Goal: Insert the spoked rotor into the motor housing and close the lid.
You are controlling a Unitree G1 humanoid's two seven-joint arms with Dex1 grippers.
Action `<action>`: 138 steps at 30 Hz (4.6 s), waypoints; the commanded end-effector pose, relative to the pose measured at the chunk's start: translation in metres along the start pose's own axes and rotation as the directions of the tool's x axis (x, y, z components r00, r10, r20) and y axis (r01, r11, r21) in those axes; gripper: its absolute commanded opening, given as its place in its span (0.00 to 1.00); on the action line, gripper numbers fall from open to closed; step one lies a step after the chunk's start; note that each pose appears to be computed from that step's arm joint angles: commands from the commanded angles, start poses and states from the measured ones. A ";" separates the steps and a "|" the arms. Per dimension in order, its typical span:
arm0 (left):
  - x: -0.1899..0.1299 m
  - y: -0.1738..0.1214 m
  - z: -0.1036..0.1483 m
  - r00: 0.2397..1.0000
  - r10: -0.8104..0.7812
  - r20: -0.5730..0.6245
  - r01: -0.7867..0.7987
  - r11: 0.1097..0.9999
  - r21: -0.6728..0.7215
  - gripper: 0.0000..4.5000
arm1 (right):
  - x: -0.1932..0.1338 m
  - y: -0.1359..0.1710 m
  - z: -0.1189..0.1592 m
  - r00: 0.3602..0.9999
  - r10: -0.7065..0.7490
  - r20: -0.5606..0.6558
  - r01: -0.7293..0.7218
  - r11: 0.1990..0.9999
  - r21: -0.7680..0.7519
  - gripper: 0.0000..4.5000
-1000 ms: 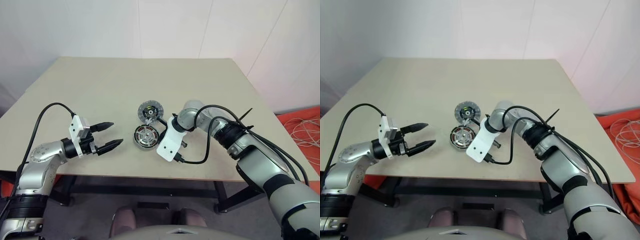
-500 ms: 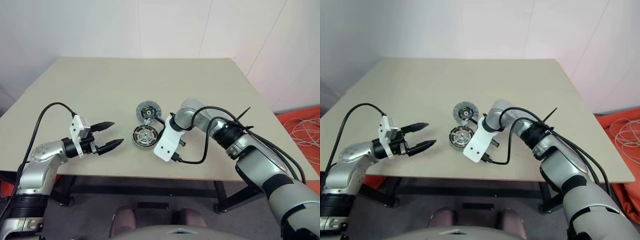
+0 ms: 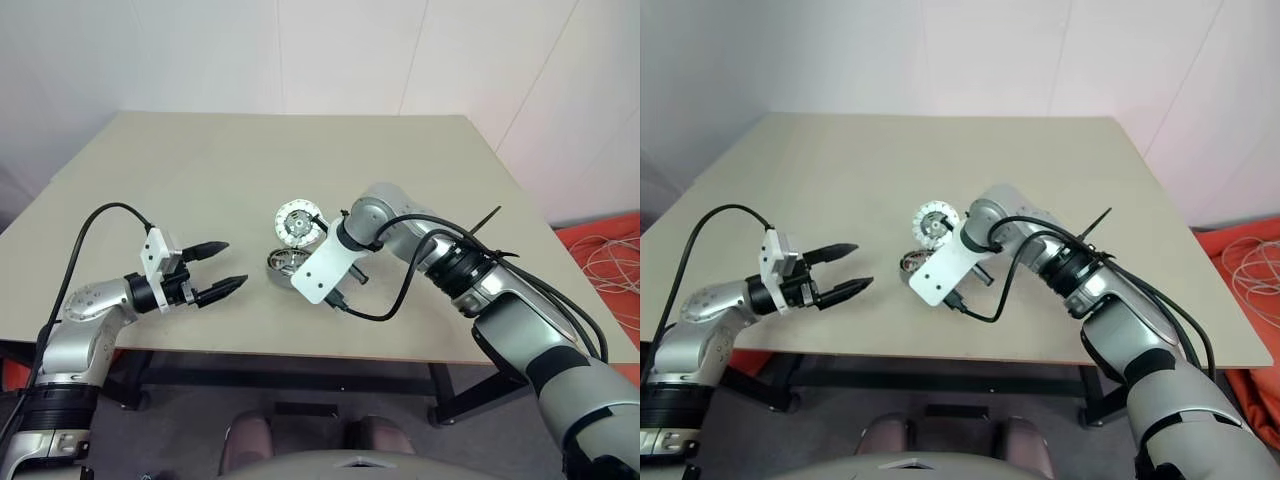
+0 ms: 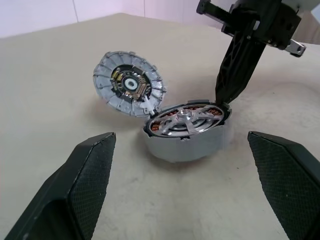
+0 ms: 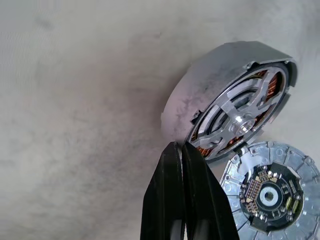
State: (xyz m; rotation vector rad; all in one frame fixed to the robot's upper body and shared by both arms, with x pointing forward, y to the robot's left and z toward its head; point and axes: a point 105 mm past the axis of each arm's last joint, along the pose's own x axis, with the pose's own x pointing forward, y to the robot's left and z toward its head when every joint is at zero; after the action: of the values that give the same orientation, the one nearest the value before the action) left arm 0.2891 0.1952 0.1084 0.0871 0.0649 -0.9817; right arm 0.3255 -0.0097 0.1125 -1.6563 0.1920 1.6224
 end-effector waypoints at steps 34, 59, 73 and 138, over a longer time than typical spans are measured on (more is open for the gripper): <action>-0.022 0.015 0.010 0.996 0.084 -0.003 -0.084 0.995 0.056 1.00 | -0.011 -0.056 0.053 0.960 -0.194 0.199 0.048 0.821 0.569 0.35; -0.032 0.017 0.016 0.994 0.106 -0.017 -0.105 0.991 0.077 1.00 | 0.011 -0.033 0.014 0.990 -0.025 0.137 0.055 0.974 -0.221 1.00; -0.031 0.016 0.019 0.994 0.108 -0.013 -0.107 0.991 0.084 1.00 | 0.036 -0.018 0.007 0.995 0.030 0.092 -0.001 0.955 -0.296 1.00; -0.012 0.020 0.018 0.997 0.083 0.003 -0.083 0.993 0.080 1.00 | 0.000 -0.020 0.004 0.992 0.088 -0.092 -0.043 0.913 0.405 0.00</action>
State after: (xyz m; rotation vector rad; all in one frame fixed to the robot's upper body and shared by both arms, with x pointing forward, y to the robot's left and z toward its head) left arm 0.2980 0.2170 0.1179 0.1311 0.0630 -0.8938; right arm 0.3264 -0.0037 0.1003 -1.4221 0.6569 1.4883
